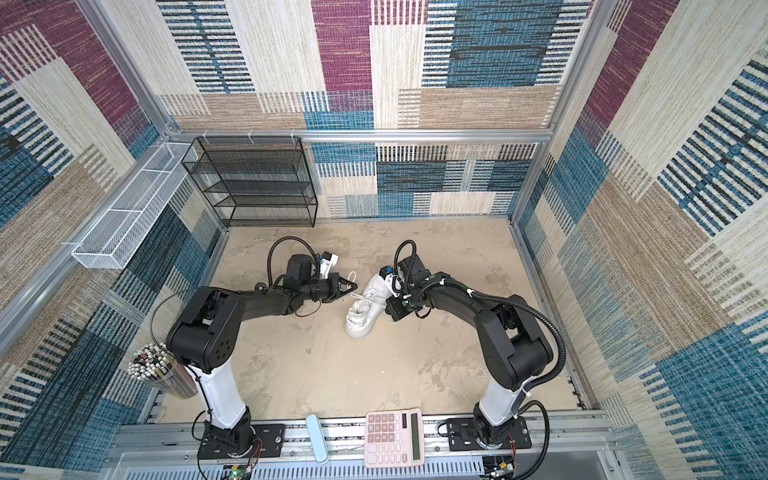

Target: Tie the shoes

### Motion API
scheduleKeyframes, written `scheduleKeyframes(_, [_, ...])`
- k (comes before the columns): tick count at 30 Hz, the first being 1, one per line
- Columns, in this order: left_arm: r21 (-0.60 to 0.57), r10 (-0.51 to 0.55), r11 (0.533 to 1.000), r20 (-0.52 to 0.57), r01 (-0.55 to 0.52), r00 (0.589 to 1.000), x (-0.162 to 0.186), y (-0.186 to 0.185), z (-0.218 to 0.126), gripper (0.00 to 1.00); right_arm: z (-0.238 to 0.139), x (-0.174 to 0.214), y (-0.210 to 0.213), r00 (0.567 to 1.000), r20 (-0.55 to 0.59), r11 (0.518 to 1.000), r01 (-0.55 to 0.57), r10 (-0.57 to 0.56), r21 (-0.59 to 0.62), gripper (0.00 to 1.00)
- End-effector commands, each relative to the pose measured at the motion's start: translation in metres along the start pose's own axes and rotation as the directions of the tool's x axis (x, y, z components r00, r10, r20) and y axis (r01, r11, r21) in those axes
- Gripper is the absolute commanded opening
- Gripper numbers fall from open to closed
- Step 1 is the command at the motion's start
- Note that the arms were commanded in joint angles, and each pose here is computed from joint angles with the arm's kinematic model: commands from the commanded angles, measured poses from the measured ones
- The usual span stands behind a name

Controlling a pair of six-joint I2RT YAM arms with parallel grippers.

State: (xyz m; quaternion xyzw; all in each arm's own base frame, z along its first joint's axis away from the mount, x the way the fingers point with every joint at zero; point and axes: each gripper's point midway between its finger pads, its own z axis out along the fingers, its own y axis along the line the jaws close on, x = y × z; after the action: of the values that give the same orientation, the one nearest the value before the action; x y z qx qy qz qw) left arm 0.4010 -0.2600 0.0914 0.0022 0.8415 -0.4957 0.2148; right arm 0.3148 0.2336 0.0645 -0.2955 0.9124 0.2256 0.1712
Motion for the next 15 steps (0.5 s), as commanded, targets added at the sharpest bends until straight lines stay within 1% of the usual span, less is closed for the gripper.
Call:
scheduleKeyframes(1, [-0.11,0.075,0.993,0.202,-0.053,0.977,-0.042,0.011,-0.015,0.0,-0.01,0.074,-0.022,0.959,-0.261,0.987,-0.08,0.115,0.138,0.0])
scheduleKeyframes(7, [-0.107,0.056,0.994,0.231,-0.032,0.971,-0.047,0.016,-0.02,0.0,-0.011,0.078,-0.025,0.957,-0.262,0.986,-0.088,0.123,0.143,0.0])
scheduleKeyframes(10, [-0.082,0.061,0.996,0.21,-0.045,0.976,-0.047,0.008,-0.014,0.0,-0.01,0.075,-0.023,0.959,-0.258,0.989,-0.091,0.12,0.12,0.0])
scheduleKeyframes(13, [-0.052,0.059,0.997,0.184,-0.05,0.981,-0.043,0.0,-0.007,0.0,-0.005,0.059,-0.001,0.974,-0.218,0.998,-0.049,0.054,0.031,0.0])
scheduleKeyframes(15, [-0.012,0.056,0.998,0.144,-0.055,0.988,-0.034,-0.009,-0.003,0.01,-0.004,0.043,0.016,0.987,-0.159,1.0,0.005,-0.007,-0.013,0.0])
